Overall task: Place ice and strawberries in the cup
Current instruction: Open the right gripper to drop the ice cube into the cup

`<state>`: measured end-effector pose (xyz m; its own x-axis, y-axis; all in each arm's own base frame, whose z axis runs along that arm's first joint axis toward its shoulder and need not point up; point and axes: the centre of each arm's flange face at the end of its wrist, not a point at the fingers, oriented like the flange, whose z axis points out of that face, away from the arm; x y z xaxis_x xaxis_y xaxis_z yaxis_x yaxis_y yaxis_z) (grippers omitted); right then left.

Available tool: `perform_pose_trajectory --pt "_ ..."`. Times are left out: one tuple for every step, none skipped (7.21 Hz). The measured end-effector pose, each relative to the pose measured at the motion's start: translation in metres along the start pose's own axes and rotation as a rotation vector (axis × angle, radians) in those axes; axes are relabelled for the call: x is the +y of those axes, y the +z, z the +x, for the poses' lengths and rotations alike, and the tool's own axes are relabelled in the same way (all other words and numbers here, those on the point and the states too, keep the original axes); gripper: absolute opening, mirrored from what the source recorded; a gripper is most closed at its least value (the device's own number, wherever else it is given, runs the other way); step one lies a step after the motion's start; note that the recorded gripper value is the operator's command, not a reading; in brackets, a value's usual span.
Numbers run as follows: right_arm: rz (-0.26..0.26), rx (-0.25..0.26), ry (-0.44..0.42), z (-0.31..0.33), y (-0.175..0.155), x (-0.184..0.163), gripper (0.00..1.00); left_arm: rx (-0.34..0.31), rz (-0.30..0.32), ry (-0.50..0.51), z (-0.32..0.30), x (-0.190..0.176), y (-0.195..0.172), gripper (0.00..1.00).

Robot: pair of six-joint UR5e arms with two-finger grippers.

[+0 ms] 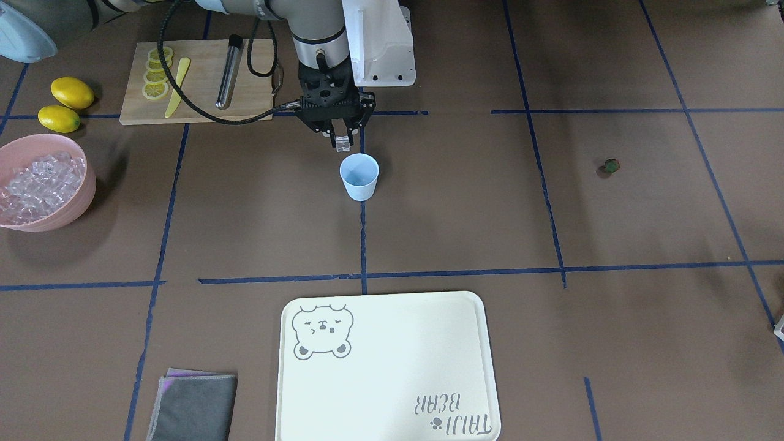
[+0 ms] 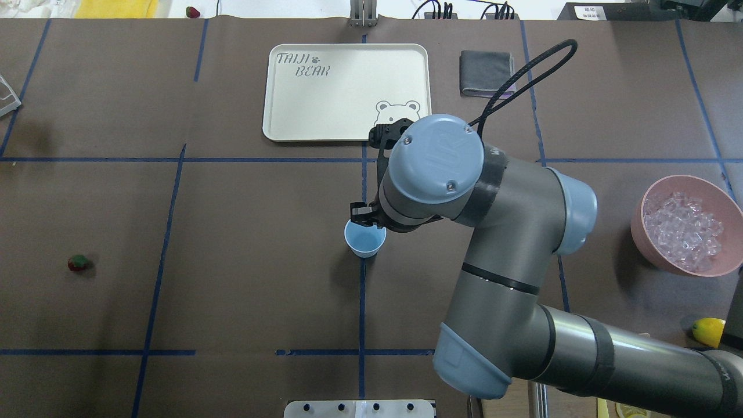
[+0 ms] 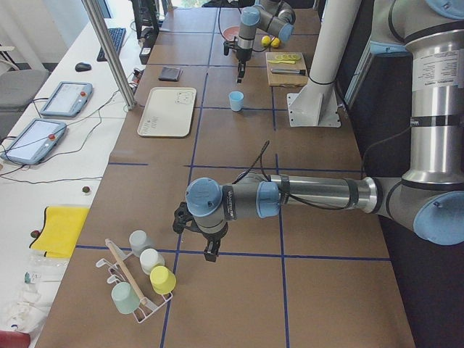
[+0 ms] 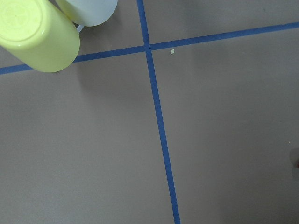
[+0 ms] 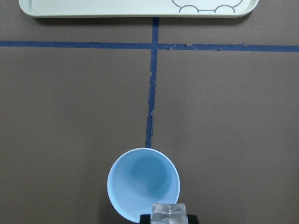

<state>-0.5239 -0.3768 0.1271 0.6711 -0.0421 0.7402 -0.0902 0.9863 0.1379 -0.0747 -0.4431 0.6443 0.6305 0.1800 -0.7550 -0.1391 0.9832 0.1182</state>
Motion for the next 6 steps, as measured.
perform_pose_trajectory --pt "0.0 0.019 -0.001 -0.012 0.011 0.0 0.02 0.0 0.0 0.0 0.0 0.0 0.0 1.0" --pt "-0.004 0.036 -0.003 -0.019 0.022 0.0 0.2 0.0 -0.001 0.0 0.0 0.0 0.0 1.0" --pt "-0.008 0.047 -0.009 -0.022 0.028 0.003 0.92 0.0 -0.001 -0.001 0.0 0.001 0.0 1.0" --pt "-0.008 0.054 -0.019 -0.023 0.032 0.004 0.99 0.0 -0.001 -0.001 0.0 0.001 0.0 1.0" --pt "-0.006 0.06 -0.025 -0.024 0.035 0.005 0.99 0.0 -0.001 -0.002 0.0 0.001 0.0 1.0" --pt "-0.004 0.062 -0.028 -0.024 0.036 0.005 0.99 0.0 -0.001 -0.002 -0.001 0.001 0.0 1.0"
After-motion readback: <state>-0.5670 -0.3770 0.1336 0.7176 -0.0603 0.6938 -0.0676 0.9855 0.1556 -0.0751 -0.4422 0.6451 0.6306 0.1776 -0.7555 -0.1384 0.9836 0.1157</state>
